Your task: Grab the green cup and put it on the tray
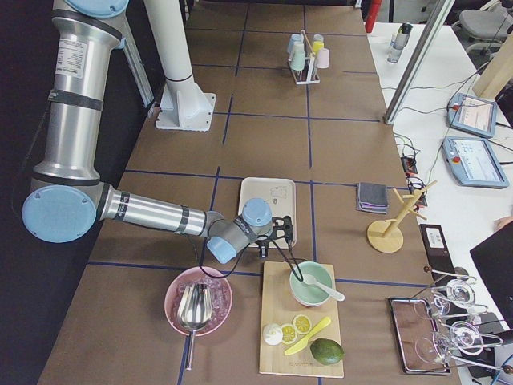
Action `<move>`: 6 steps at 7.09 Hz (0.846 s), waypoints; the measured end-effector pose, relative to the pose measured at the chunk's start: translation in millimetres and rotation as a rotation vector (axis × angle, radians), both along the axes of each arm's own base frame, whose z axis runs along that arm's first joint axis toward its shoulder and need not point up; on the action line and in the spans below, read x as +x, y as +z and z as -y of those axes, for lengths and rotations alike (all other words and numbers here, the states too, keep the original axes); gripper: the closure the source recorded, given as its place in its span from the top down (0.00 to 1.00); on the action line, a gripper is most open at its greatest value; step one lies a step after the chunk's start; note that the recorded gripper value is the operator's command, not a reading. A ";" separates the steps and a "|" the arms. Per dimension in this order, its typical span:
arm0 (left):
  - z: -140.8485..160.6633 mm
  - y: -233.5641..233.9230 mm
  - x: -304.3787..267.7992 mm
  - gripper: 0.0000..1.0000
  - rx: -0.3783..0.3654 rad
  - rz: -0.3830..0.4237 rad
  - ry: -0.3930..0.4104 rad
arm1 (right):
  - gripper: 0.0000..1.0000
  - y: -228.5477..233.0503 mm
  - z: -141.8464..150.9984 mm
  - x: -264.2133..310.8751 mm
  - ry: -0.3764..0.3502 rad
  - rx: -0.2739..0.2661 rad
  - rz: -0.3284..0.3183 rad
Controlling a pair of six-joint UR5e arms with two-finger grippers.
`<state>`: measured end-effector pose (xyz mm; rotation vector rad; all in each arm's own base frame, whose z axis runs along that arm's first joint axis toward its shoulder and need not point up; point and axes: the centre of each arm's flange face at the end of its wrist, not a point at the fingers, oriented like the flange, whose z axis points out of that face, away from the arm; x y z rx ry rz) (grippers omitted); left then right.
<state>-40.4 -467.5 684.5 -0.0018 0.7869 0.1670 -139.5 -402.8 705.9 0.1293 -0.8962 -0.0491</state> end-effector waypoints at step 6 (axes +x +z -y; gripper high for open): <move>-0.3 0.9 0.0 1.00 -0.003 0.000 0.000 | 0.00 -17.0 -2.4 0.5 -0.011 0.031 0.020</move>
